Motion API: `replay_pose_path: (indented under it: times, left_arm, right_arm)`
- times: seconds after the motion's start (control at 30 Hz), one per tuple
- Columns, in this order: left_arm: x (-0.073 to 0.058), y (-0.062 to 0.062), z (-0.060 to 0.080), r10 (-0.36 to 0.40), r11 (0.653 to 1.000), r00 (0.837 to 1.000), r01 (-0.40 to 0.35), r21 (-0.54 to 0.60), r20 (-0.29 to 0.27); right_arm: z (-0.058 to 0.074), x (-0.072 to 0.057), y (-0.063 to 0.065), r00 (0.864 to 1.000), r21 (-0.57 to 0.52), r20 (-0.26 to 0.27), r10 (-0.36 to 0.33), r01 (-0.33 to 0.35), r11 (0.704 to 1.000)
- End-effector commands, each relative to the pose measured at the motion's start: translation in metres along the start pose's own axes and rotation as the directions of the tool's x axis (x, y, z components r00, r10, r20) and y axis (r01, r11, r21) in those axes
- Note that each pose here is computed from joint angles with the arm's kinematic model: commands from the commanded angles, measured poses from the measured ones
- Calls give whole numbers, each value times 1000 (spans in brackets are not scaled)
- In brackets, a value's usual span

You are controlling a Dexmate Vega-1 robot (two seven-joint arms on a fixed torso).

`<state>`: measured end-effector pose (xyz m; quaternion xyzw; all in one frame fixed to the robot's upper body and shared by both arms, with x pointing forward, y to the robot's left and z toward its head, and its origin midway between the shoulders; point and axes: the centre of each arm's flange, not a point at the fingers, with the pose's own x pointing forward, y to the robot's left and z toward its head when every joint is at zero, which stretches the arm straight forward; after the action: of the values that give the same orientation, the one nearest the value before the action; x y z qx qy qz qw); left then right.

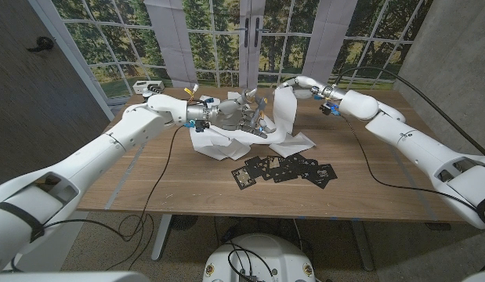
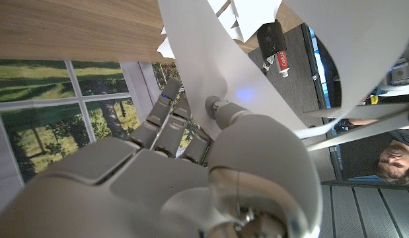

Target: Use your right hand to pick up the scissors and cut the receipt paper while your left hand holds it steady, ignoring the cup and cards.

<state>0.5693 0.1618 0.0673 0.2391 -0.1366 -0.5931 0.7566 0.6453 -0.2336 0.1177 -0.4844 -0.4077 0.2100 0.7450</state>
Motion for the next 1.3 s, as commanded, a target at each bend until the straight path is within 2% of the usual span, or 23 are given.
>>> replay_pose_path:
  times: [0.03,0.5,0.97,1.3]
  left_arm:
    - [7,0,-1,-22,1000,1000,23,13,-21]
    - [12,1,1,-53,998,998,54,23,-34]
    - [9,1,2,-58,998,997,60,25,-50]
    - [8,-1,-1,-61,998,996,61,14,-58]
  right_arm:
    - [12,6,2,999,-33,31,16,-15,999]
    - [24,2,7,999,-53,44,16,-14,998]
    - [36,1,9,998,-100,69,3,4,995]
    - [37,3,7,997,-99,71,6,2,995]
